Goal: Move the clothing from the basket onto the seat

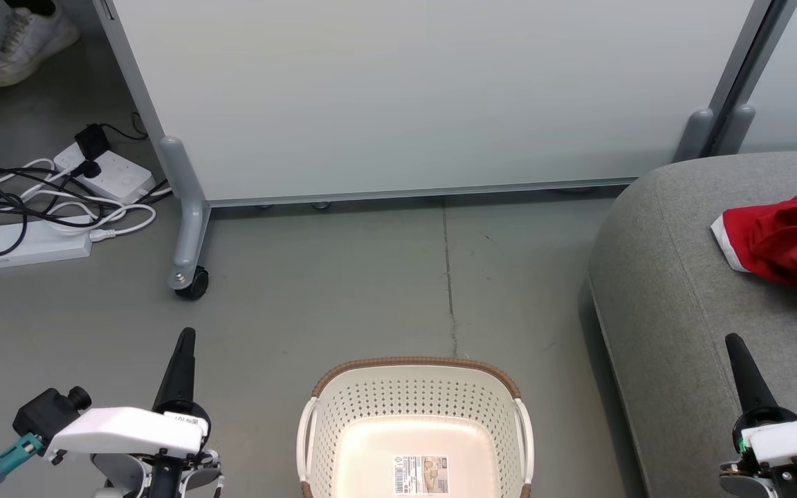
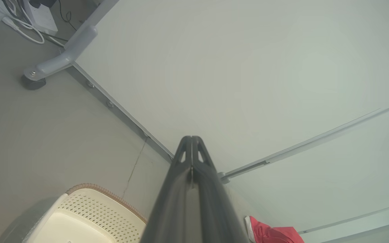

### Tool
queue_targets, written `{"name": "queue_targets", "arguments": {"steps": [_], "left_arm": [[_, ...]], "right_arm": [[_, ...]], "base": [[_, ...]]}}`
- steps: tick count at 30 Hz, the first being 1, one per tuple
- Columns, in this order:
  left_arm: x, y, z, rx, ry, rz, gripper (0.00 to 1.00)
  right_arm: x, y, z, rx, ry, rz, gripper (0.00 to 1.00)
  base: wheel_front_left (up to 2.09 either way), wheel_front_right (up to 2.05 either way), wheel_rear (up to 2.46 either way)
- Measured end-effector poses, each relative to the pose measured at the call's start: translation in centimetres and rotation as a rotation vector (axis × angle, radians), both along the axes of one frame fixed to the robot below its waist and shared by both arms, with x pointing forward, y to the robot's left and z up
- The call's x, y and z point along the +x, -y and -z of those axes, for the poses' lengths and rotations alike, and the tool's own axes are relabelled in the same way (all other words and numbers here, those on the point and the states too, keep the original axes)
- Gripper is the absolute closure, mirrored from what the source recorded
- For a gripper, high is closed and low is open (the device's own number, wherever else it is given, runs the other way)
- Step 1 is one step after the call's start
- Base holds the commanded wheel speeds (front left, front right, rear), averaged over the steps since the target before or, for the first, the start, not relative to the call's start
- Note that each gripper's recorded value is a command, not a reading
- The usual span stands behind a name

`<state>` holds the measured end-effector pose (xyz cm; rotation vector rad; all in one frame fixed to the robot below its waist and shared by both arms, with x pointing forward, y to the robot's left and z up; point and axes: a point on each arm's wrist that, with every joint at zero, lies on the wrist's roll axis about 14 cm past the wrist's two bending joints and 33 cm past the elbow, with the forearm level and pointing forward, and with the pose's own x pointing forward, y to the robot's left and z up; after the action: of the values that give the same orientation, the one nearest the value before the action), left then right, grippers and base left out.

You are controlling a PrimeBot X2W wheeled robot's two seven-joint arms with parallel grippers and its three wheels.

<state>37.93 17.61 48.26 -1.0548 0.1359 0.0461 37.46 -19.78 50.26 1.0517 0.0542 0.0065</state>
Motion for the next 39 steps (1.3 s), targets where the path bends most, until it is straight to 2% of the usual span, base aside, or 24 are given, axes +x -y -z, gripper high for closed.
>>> {"name": "queue_targets", "arguments": {"steps": [39], "left_arm": [[1.7, 0.3, -1.2, -0.344, 0.046, -0.010, 1.00]], "right_arm": [[0.8, 2.0, 0.0, 0.344, 0.012, 0.065, 1.00]], "base": [[0.00, 0.00, 0.00]]}}
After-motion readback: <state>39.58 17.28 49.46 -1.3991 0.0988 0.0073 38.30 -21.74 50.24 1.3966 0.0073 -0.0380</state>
